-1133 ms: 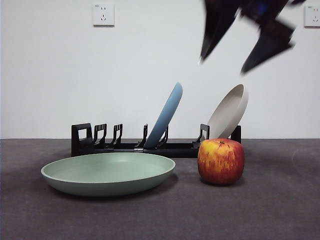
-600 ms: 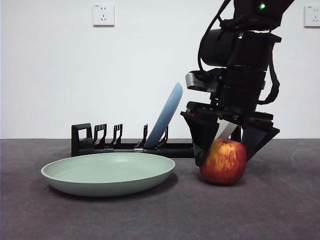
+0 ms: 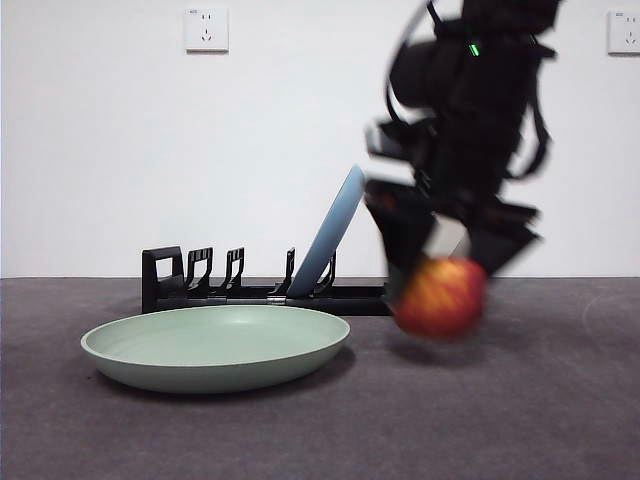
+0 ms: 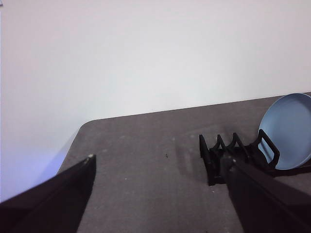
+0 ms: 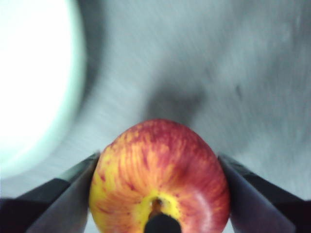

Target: Take the green plate from the plate rack,put the plate on the table,take the apple from the table,put the apple in the plate

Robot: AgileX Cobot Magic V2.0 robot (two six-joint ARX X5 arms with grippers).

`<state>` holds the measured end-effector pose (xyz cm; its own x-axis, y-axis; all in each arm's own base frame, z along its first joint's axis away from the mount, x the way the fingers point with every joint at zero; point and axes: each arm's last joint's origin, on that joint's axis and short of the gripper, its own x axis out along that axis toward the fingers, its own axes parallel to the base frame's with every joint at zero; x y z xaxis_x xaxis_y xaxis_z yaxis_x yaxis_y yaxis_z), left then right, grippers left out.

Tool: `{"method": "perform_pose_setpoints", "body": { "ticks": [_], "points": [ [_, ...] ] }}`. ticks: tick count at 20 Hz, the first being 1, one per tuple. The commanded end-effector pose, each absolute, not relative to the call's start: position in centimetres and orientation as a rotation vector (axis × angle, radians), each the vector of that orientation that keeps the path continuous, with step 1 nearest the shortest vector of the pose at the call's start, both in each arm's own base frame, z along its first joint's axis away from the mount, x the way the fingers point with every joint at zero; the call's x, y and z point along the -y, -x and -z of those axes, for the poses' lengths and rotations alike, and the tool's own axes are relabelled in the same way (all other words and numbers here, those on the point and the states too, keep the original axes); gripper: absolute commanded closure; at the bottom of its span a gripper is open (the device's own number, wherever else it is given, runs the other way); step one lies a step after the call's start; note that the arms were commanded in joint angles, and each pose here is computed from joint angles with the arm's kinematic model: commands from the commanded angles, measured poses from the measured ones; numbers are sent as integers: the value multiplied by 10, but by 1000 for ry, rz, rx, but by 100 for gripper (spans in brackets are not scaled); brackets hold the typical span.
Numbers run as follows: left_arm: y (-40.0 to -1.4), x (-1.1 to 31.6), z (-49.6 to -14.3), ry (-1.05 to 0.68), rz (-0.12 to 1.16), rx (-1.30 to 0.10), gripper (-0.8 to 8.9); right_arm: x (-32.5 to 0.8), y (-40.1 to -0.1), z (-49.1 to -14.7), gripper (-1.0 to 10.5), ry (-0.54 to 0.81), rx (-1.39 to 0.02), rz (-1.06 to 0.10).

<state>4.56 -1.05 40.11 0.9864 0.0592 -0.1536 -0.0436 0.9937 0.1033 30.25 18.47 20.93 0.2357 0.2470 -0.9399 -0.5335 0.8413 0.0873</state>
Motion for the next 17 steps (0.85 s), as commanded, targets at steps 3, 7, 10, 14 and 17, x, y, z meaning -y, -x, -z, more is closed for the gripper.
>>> {"method": "perform_pose_setpoints", "body": {
  "ticks": [3, 7, 10, 14, 17],
  "points": [
    [-46, 11, -399, -98, -54, -165, 381, -234, -298, -268, 959, 238, -1014, -728],
    [-45, 10, -398, -107, -54, -177, 381, -283, -287, -270, 959, 285, -965, -836],
    [-45, 10, -396, -118, -53, -192, 381, -309, -289, -235, 959, 326, -1007, -858],
    [-45, 10, -395, -129, -52, -207, 381, -325, -292, -191, 958, 434, -1051, -756],
    [-44, 10, -393, -140, -42, -224, 381, -327, -291, -182, 946, 442, -1075, -761]
  ]
}}
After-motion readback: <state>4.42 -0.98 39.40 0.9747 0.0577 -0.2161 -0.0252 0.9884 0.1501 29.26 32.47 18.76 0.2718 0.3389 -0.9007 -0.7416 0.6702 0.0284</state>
